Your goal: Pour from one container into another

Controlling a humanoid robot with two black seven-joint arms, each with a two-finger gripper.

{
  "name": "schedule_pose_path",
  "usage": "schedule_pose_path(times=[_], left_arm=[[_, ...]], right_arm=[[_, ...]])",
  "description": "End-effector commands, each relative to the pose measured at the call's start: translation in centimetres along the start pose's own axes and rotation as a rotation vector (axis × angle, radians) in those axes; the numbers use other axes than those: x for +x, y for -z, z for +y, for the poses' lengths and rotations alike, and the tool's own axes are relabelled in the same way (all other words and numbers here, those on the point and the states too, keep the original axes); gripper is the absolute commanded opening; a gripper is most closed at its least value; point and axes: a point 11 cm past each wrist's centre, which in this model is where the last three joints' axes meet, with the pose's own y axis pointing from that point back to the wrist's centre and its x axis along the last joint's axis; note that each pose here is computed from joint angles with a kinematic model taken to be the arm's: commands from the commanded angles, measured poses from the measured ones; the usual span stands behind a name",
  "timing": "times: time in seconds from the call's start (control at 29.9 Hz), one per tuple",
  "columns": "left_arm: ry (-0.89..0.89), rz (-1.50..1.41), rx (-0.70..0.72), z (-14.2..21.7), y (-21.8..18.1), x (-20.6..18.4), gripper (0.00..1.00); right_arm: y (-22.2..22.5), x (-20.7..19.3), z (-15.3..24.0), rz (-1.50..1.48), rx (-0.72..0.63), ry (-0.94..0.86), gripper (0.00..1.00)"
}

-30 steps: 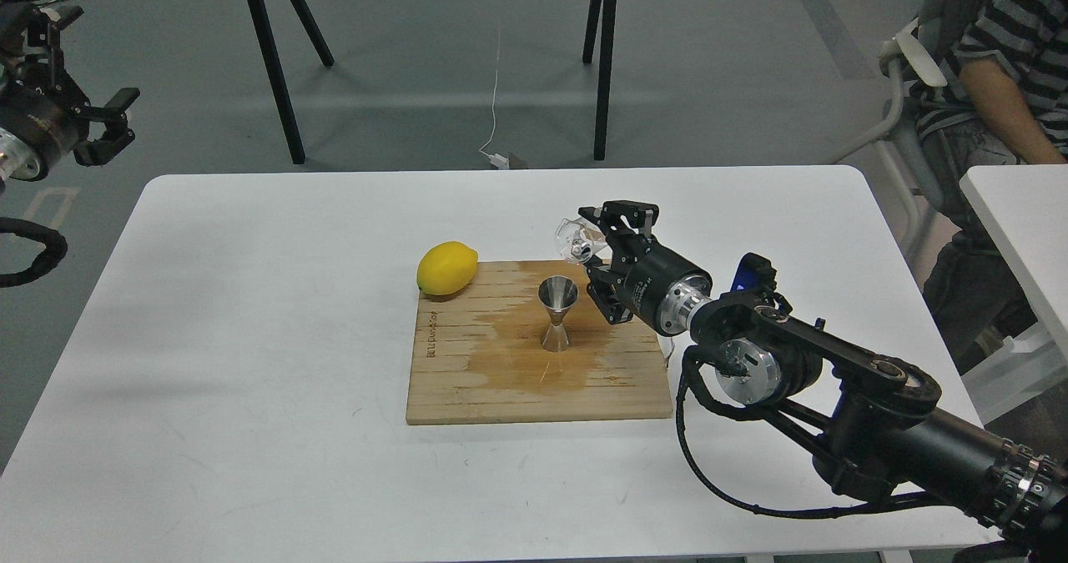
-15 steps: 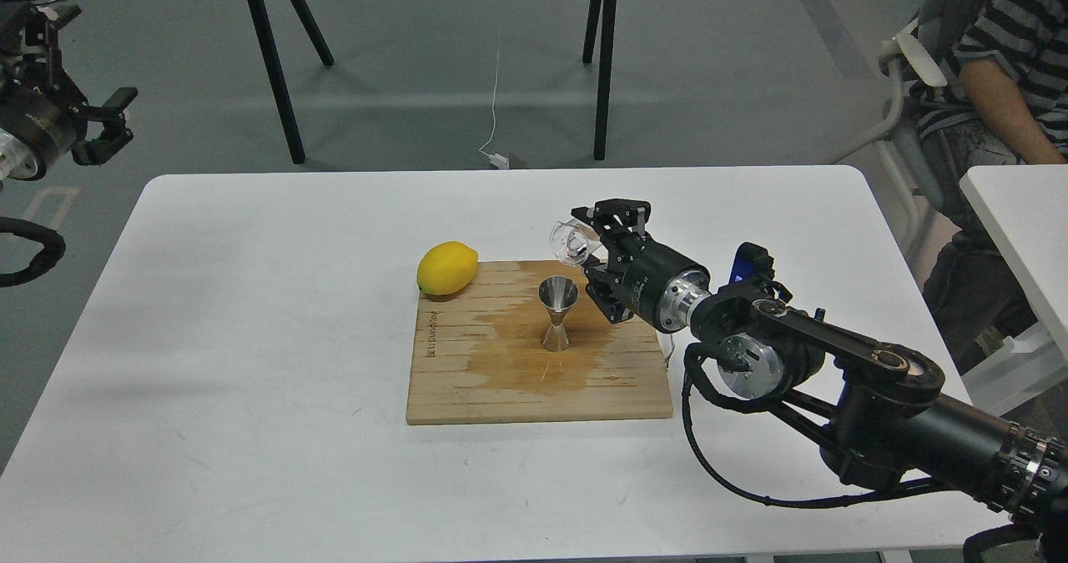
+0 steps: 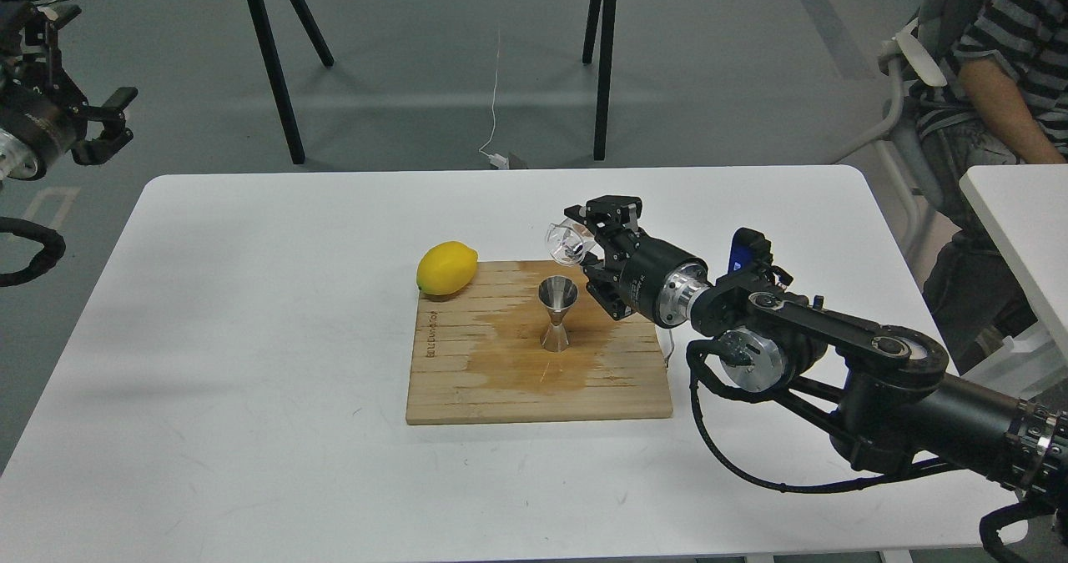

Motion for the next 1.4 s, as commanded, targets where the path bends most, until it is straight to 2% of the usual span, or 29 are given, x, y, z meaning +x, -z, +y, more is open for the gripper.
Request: schedule_pose_path(times=[0.0, 1.37], left_arm=[[-0.001, -0.001, 0.0, 0.0, 0.0, 0.1, 0.99], [-0.018, -0.015, -0.006, 0.5, -0.7, 1.0, 0.99]], right_arm=[[0.1, -0.2, -0.1, 0.026, -0.006, 0.013, 0.16], [0.8, 0.9, 0.9, 0.188, -0.045, 0.036, 0.16]])
